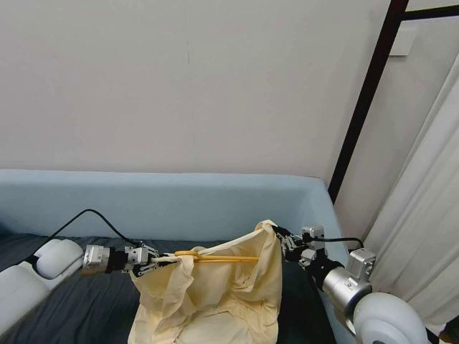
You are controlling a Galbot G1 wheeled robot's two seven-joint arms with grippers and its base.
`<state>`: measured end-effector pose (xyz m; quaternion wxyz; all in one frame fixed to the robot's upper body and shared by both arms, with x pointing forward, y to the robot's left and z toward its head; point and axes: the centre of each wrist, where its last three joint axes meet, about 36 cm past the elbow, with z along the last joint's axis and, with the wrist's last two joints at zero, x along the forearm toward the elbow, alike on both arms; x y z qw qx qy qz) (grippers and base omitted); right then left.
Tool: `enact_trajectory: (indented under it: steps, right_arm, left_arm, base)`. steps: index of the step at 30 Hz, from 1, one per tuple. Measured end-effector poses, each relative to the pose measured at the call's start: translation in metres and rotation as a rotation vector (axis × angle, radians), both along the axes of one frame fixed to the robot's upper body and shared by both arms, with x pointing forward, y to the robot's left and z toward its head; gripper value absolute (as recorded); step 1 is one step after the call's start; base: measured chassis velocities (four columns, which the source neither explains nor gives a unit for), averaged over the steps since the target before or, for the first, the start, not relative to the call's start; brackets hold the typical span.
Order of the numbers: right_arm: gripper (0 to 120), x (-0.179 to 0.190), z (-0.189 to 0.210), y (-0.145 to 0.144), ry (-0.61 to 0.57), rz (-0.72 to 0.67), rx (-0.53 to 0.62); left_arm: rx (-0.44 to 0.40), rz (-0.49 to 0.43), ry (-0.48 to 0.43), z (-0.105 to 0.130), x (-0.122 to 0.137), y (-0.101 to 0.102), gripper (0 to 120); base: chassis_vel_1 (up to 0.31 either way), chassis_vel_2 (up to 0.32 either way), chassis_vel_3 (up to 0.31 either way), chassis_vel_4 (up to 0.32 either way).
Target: Pick up the clothes from the sofa and hang them on the clothes hanger.
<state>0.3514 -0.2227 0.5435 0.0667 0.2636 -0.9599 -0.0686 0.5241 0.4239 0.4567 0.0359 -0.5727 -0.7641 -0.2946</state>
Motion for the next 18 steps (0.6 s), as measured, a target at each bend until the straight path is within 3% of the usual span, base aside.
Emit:
enact_trajectory:
  steps: [8, 18]
  right_arm:
    - [0, -0.008, 0.009, -0.001, -0.037, 0.034, -0.007]
    - [0, -0.014, 0.004, 0.004, -0.092, 0.078, -0.039]
  left_arm:
    - [-0.038, 0.017, 0.088, -0.014, 0.013, -0.026, 1]
    - [-0.108, 0.011, 0.119, 0.0, 0.033, -0.048, 1]
  base:
    - [0.0, 0.0, 0.0, 0.0]
    - [0.0, 0.0, 0.0, 0.0]
